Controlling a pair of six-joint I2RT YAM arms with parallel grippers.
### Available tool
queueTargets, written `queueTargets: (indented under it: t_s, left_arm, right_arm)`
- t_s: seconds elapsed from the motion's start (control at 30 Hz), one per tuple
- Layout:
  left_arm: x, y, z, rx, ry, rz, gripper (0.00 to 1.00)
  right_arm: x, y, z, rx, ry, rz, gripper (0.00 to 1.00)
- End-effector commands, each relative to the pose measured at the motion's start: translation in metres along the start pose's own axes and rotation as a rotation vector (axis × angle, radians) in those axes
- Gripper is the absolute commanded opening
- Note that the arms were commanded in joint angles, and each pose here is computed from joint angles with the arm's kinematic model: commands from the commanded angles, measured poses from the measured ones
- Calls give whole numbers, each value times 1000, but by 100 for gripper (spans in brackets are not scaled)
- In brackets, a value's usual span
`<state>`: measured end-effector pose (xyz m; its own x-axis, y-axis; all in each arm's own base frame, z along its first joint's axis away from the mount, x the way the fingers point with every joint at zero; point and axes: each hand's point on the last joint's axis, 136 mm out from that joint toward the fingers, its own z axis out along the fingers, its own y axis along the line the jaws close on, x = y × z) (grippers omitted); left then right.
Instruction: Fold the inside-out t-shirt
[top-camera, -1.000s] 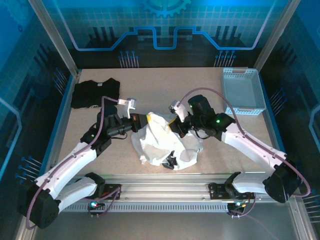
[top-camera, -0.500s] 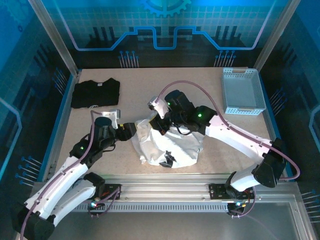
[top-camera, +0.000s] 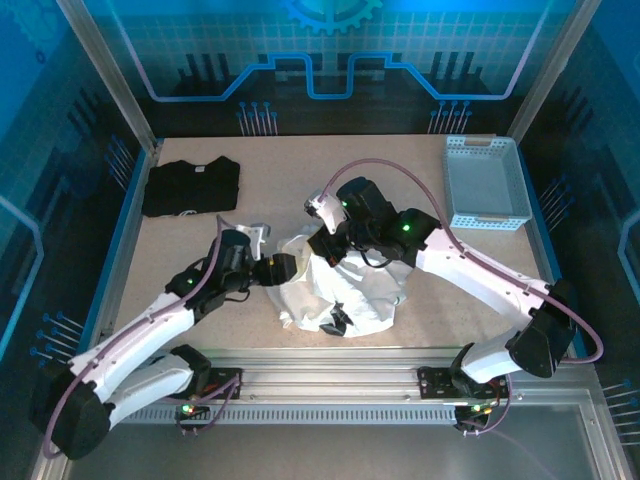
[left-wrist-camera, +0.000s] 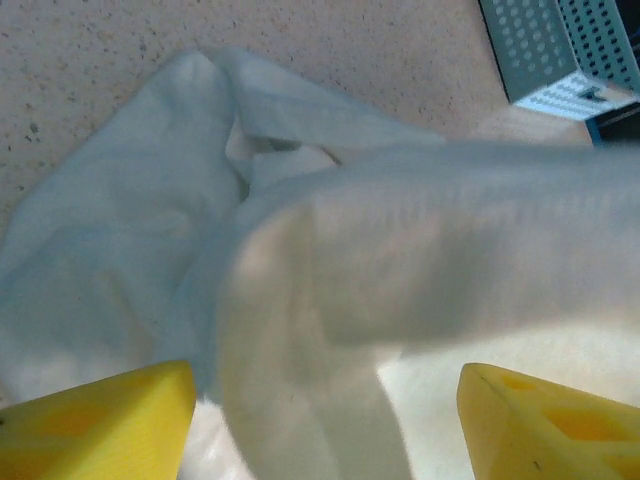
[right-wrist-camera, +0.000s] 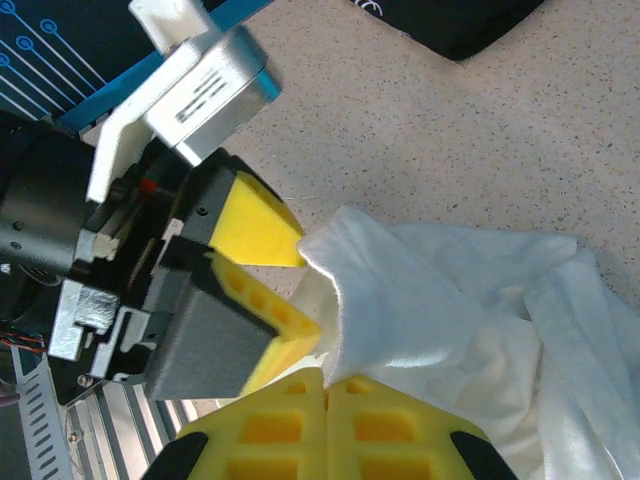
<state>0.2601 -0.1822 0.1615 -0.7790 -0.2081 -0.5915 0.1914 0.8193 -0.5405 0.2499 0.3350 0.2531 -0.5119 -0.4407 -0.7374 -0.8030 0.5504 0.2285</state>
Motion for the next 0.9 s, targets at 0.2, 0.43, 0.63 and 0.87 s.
queueTargets:
  t_s: [0.2, 0.43, 0.63, 0.87]
  left_arm:
    - [-48, 1, 10, -127, -97, 79, 36]
    - [-51, -10, -9, -112, -62, 136, 8]
    - [-26, -42, -37, 115, 26, 134, 0]
    - [13, -32, -32, 148, 150, 111, 6]
  right_arm:
    - [8, -2, -7, 5, 11, 9, 0]
    - [15, -33, -27, 212, 26, -15, 0]
    - [14, -54, -50, 345, 30, -53, 0]
    - [11, -61, -64, 334, 23, -45, 0]
